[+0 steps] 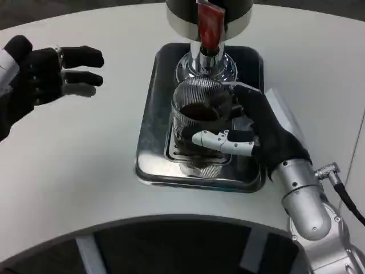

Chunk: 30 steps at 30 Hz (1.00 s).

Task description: Grasp the cup under the faucet to collect the drink, then remove the cup.

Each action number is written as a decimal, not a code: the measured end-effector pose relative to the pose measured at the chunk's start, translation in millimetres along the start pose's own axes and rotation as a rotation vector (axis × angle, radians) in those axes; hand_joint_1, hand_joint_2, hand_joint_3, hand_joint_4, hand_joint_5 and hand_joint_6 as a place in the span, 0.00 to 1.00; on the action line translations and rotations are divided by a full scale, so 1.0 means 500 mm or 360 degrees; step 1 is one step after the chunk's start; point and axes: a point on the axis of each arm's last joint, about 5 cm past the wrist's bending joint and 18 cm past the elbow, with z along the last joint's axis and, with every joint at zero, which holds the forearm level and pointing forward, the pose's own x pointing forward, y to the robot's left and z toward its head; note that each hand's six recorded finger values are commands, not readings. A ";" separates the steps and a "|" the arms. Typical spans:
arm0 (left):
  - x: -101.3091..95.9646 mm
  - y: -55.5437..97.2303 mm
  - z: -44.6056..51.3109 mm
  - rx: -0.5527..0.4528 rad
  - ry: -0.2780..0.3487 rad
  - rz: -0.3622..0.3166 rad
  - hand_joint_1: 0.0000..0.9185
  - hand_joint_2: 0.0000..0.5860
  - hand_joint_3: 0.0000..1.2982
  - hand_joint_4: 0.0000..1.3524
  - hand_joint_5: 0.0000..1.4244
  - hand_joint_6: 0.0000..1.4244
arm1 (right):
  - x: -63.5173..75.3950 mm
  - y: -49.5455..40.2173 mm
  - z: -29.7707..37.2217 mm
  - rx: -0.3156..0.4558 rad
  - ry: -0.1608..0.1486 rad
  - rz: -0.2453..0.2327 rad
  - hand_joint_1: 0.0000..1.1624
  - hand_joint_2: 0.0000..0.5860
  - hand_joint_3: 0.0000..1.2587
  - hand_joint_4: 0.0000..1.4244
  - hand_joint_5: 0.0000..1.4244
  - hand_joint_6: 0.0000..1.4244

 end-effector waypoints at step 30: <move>-0.018 -0.090 -0.023 0.0592 0.0080 -0.0153 0.00 0.16 0.00 0.00 0.00 0.00 | -0.070 -0.016 -0.002 0.0078 0.0035 0.0020 0.87 0.54 0.66 0.78 0.91 1.00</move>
